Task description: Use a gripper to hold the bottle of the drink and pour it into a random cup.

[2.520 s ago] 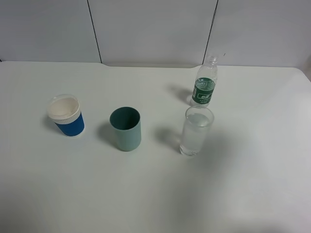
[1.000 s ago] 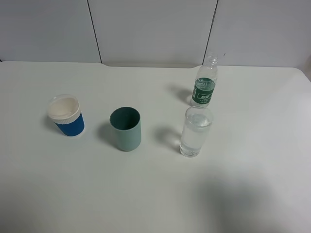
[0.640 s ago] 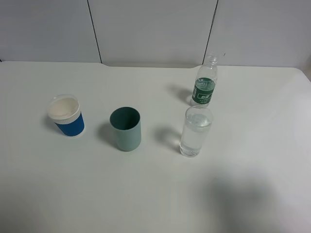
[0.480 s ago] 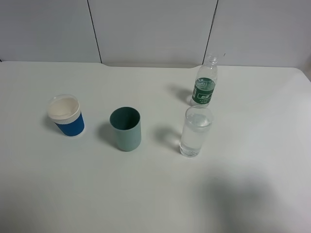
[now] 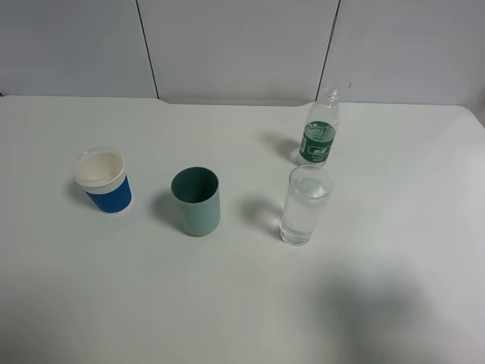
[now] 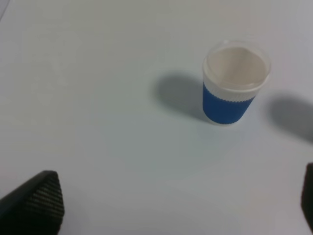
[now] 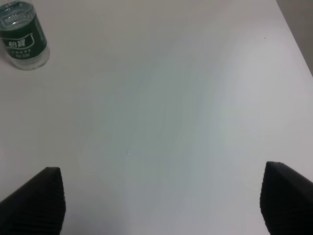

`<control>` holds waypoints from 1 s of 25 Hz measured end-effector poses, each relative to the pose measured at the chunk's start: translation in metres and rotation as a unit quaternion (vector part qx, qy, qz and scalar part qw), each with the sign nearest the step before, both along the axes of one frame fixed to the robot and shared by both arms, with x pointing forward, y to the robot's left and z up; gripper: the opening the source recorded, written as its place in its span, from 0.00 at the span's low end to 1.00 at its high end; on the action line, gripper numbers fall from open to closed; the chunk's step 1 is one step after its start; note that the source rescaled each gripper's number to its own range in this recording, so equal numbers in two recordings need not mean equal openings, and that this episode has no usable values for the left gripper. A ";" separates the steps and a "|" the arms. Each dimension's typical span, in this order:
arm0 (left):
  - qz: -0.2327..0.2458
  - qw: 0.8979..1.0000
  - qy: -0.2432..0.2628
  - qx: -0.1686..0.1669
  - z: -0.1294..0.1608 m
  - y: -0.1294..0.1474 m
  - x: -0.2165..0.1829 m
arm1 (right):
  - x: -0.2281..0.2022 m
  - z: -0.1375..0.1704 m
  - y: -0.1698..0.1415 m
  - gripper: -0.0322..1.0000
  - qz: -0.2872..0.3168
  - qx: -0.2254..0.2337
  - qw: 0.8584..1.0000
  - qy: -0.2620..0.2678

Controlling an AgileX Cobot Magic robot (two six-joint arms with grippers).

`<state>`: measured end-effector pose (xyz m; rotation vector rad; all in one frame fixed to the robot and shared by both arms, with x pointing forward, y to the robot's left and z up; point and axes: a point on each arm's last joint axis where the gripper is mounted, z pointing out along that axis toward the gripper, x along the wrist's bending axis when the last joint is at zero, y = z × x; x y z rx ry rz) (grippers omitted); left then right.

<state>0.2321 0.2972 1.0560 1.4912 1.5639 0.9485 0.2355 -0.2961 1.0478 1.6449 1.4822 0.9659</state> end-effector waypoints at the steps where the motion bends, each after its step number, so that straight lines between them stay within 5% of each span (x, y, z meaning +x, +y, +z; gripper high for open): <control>1: 0.000 1.000 0.000 0.000 0.000 0.000 0.000 | 0.000 0.000 0.000 0.70 0.000 0.000 1.000 0.000; 25: 0.000 1.000 0.000 0.000 0.000 0.000 0.000 | 0.000 0.000 0.000 0.70 0.000 0.000 1.000 0.000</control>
